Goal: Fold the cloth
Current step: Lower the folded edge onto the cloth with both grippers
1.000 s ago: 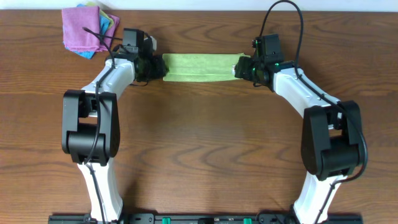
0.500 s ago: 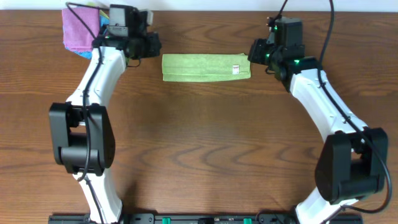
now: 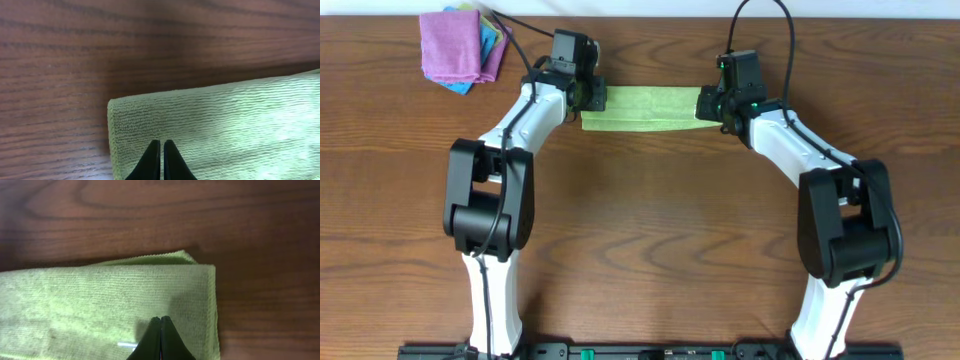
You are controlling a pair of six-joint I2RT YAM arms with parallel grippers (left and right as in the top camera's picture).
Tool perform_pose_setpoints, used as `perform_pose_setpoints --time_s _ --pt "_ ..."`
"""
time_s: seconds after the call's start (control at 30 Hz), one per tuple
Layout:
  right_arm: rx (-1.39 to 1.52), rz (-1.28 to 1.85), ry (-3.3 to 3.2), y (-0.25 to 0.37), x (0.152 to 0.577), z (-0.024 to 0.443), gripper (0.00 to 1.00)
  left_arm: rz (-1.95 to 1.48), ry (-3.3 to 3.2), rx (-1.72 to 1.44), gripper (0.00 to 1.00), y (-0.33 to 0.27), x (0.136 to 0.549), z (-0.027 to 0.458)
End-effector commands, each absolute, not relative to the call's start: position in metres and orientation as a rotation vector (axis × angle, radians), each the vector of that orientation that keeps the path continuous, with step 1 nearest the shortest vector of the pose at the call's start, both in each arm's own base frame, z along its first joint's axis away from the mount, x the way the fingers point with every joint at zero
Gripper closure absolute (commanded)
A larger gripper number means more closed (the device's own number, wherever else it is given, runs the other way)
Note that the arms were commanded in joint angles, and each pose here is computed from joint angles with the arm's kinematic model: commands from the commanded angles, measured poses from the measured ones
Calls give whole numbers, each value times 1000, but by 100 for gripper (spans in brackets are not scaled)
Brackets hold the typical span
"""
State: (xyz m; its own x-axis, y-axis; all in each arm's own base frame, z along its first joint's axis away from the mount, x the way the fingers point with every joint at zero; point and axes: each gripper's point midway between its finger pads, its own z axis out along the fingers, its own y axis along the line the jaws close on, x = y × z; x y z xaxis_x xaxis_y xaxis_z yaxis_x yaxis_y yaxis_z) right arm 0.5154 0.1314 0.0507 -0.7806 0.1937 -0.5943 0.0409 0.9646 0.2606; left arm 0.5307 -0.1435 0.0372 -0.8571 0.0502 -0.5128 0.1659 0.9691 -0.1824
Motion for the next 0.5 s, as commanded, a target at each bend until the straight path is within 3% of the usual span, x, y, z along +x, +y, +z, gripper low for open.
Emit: perform_pose_setpoints --time_s 0.0,0.3,0.47 --pt "150 279 2449 133 519 40 98 -284 2612 171 94 -143 532 23" --pt "172 277 2518 136 513 2 98 -273 2702 159 94 -139 516 0" --pt "160 274 2663 139 483 -17 98 -253 2826 155 94 -133 490 -12"
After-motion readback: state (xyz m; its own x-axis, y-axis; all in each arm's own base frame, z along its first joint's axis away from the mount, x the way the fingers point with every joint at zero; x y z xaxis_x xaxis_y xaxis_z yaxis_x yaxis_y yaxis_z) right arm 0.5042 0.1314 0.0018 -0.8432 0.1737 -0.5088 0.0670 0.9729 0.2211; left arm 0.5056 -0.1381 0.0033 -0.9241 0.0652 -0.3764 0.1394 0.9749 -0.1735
